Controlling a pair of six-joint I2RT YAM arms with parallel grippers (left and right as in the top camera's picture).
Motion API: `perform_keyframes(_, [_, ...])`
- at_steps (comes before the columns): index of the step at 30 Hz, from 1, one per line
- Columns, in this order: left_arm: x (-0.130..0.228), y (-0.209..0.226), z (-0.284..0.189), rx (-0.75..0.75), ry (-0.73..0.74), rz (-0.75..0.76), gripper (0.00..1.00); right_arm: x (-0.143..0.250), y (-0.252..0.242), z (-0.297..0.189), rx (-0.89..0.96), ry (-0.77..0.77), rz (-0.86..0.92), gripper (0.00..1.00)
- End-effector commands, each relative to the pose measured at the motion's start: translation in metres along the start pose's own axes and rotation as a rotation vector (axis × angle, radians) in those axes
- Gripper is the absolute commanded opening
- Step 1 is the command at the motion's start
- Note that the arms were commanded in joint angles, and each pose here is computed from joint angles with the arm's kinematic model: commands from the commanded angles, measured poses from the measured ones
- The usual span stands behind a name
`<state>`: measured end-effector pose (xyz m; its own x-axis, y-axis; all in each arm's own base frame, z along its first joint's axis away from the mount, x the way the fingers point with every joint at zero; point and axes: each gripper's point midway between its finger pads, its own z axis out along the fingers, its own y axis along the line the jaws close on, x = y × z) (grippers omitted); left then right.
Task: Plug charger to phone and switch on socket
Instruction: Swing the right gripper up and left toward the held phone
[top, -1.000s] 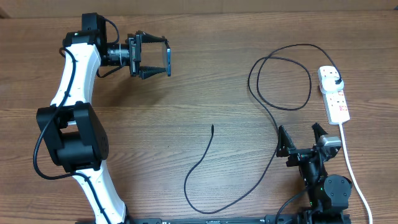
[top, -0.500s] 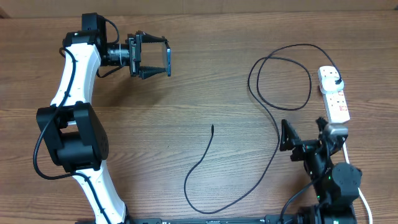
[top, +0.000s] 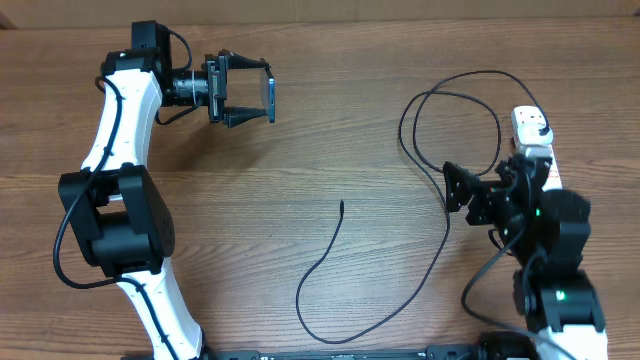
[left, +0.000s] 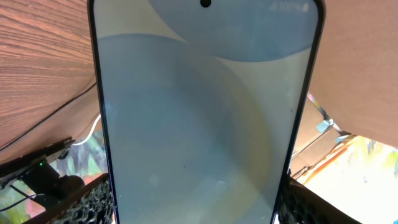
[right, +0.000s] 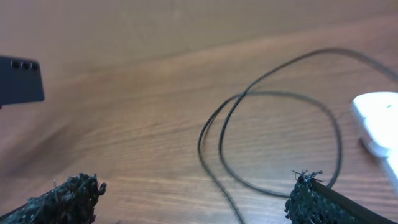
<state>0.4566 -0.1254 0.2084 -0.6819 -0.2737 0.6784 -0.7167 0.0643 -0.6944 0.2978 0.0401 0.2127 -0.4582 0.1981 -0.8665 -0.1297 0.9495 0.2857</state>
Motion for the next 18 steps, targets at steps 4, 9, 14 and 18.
perform_keyframes(4, [0.015, -0.015, -0.001, 0.019, 0.018, 0.045, 0.04, -0.022, 0.036, 0.010, -0.191, 0.042, 0.003, 1.00])
perform_keyframes(9, [0.008, -0.011, -0.001, -0.005, -0.024, 0.039, 0.04, -0.025, 0.051, 0.022, -0.303, 0.050, 0.029, 1.00])
perform_keyframes(14, [-0.005, -0.004, -0.002, -0.046, -0.097, -0.002, 0.04, -0.025, 0.069, 0.029, -0.431, 0.088, 0.141, 1.00])
perform_keyframes(18, [-0.016, 0.004, 0.001, -0.091, -0.171, -0.060, 0.04, -0.031, 0.066, 0.045, -0.440, 0.096, 0.288, 1.00])
